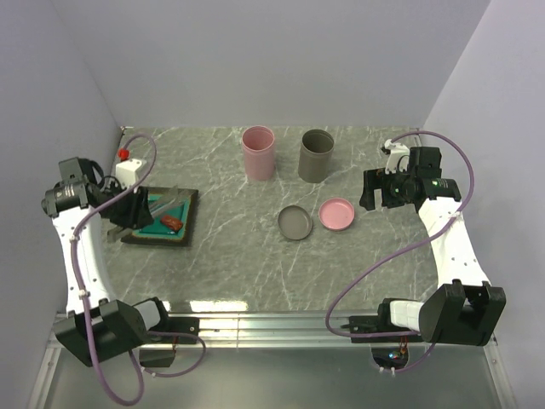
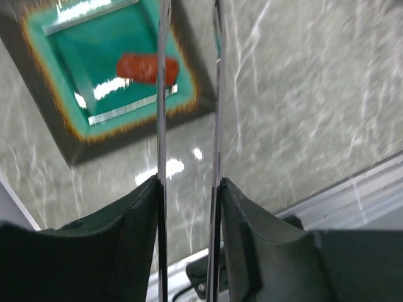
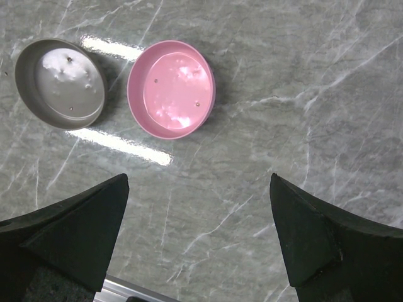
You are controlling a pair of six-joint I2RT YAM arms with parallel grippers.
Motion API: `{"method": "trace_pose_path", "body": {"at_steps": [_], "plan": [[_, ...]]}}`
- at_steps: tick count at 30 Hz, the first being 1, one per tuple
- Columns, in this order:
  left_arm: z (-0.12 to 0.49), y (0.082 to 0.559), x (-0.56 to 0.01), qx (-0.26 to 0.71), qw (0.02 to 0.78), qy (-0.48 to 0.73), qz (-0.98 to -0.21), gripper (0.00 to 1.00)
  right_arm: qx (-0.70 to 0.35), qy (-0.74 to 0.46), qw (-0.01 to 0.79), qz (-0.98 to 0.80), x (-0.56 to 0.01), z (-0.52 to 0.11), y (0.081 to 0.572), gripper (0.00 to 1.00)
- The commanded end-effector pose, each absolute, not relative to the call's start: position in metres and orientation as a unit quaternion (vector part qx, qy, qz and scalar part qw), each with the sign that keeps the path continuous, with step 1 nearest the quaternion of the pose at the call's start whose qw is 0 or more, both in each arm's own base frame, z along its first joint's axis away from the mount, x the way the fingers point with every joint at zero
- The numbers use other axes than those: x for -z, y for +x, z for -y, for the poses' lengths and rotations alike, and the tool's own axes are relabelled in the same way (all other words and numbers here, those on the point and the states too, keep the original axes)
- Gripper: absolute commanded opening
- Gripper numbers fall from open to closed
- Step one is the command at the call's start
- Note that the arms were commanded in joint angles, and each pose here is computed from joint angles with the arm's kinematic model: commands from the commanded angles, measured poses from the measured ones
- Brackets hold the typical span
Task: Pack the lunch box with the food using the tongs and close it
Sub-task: Pick up the food using the clamp
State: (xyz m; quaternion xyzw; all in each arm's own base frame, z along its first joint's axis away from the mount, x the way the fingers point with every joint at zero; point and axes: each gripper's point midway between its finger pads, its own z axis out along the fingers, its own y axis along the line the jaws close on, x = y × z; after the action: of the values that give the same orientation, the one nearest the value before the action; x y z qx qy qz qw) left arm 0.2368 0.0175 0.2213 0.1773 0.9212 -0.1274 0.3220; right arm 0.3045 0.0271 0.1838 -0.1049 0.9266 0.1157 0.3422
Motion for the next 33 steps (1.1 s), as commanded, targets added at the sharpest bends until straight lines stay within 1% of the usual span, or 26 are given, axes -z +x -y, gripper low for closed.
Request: {"method": "trace_pose_path", "body": {"at_steps": [1,7,15,24,33], "plan": [[-0.024,0.209,-0.206,0.120,0.301,0.195,-0.926,0.45,-0.118,-0.112,0.358,-0.919,-0.194,-0.031,0.304,1.00],[-0.032,0.181,-0.179,0.105,0.265,0.174,-0.943,0.39,-0.117,-0.113,0.358,-0.919,-0.193,-0.030,0.302,1.00],[-0.044,0.162,-0.156,0.074,0.221,0.167,-0.958,0.36,-0.121,-0.114,0.358,-0.919,-0.192,-0.032,0.302,1.00],[-0.055,0.178,-0.149,0.072,0.215,0.146,-0.963,0.35,-0.118,-0.114,0.359,-0.919,-0.191,-0.031,0.301,1.00],[-0.056,0.189,-0.134,0.093,0.207,0.127,-0.965,0.35,-0.115,-0.113,0.356,-0.920,-0.190,-0.030,0.302,1.00]]}}
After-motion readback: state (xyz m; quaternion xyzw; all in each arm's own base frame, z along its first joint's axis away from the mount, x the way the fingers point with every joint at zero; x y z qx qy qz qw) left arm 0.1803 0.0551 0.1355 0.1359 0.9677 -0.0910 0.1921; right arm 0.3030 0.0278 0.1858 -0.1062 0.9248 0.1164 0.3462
